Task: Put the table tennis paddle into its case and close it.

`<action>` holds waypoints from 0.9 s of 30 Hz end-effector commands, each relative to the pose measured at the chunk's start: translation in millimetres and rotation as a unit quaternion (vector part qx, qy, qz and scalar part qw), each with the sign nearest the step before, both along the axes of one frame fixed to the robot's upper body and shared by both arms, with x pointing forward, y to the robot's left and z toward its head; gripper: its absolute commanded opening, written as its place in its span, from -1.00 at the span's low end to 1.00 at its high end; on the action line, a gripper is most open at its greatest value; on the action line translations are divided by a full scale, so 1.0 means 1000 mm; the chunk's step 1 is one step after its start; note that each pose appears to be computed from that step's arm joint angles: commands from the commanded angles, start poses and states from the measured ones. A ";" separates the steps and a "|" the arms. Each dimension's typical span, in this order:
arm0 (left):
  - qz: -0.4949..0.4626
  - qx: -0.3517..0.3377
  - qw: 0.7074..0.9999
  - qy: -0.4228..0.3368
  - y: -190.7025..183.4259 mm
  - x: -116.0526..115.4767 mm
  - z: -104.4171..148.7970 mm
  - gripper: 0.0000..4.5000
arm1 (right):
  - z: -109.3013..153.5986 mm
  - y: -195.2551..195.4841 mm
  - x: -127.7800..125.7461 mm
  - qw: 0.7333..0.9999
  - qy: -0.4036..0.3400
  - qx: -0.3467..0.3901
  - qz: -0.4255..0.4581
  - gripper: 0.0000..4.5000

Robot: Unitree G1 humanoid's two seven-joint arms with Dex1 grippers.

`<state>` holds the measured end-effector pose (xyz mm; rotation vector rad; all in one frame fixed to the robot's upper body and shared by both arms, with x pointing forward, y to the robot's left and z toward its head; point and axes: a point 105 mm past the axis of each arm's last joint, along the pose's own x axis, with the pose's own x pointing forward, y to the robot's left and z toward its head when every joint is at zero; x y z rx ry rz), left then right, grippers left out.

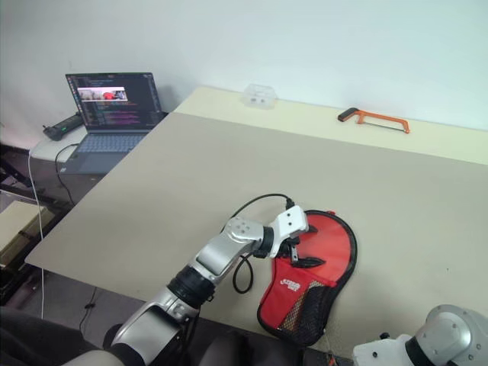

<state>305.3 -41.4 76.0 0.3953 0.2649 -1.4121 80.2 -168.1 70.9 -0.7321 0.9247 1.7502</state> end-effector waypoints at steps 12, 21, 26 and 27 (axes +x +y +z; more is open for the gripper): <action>0.017 0.039 0.999 0.027 0.009 0.001 -0.021 1.00 | -0.001 0.023 -0.025 0.997 0.025 0.037 0.055 -0.81; 0.010 0.027 0.999 0.029 0.003 0.000 -0.019 1.00 | -0.006 0.008 0.000 0.999 -0.039 -0.005 0.032 -0.81; 0.010 0.023 0.999 0.026 0.001 0.003 -0.017 1.00 | -0.004 0.007 0.001 0.999 -0.029 -0.009 0.017 -0.25; 0.009 0.021 0.999 0.025 0.000 0.003 -0.016 1.00 | -0.004 0.006 0.003 0.999 -0.032 -0.011 0.013 -0.12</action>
